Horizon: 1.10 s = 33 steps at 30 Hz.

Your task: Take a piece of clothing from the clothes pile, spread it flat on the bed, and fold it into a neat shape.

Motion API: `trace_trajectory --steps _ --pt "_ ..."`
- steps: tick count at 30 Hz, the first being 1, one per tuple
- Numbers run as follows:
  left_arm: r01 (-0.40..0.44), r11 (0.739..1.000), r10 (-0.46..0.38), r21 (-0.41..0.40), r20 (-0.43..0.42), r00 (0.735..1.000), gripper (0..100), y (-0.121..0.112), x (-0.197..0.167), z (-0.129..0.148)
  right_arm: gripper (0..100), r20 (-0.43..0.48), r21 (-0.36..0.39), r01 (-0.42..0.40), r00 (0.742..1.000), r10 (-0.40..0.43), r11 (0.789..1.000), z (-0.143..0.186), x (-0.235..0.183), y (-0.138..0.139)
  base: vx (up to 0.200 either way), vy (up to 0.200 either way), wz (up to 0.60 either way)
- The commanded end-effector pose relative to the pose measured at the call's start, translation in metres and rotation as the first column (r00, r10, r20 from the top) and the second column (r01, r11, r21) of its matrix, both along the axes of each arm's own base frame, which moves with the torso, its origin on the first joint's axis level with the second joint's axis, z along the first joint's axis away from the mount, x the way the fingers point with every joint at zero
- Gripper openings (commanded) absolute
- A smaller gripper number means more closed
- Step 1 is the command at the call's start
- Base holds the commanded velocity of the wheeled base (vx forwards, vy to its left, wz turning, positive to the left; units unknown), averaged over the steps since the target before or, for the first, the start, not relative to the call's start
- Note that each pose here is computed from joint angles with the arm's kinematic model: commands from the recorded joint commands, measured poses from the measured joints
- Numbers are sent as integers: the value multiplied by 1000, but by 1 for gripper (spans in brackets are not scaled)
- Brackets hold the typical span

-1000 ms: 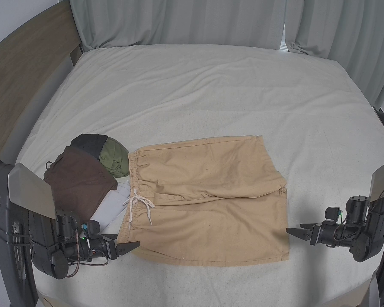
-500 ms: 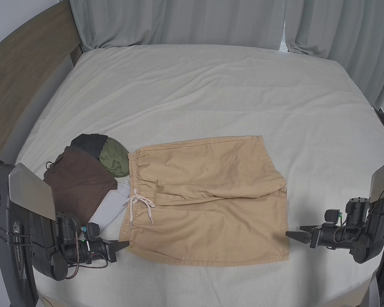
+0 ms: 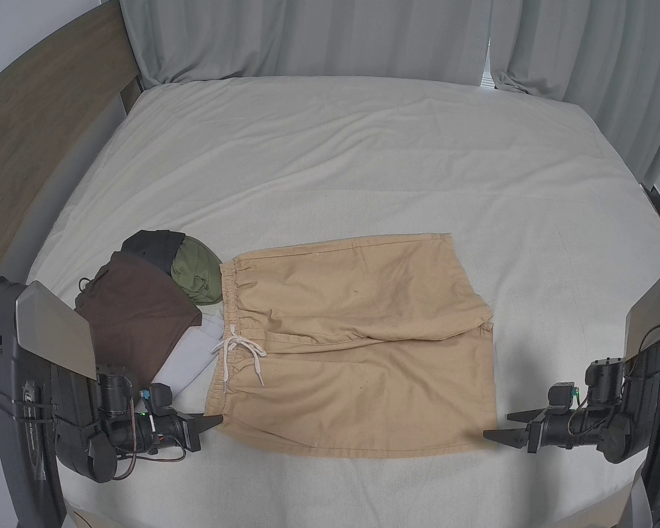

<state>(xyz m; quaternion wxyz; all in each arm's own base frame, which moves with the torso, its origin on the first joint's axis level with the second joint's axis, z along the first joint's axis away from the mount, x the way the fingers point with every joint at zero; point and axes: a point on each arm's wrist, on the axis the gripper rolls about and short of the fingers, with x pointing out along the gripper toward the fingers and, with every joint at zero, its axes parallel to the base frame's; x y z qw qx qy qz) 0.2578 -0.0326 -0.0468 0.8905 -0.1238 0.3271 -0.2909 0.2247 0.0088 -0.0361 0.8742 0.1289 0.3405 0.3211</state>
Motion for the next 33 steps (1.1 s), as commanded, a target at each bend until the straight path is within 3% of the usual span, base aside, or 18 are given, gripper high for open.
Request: trace_trajectory --steps 1,9,27,28,33 --pt "0 1000 0 -1 0 1000 0 0 0 0 100 -60 -4 -9 998 9 1000 -12 -6 1 0 0 0" --pt "6 1000 -6 -1 0 1000 0 -2 0 0 100 -96 4 -37 995 37 999 -20 -8 6 0 0 0" --pt "6 1000 -6 -1 3 1000 0 -2 1 0 100 -71 22 -47 996 48 999 -22 6 13 0 0 0" --pt "6 1000 -6 -1 5 1000 0 -2 1 0 0 -72 23 -49 996 50 999 -23 6 14 0 0 0" --pt "6 1000 -6 -1 5 1000 0 -2 1 0 0 -83 23 -52 995 53 998 -26 6 14 0 0 0"
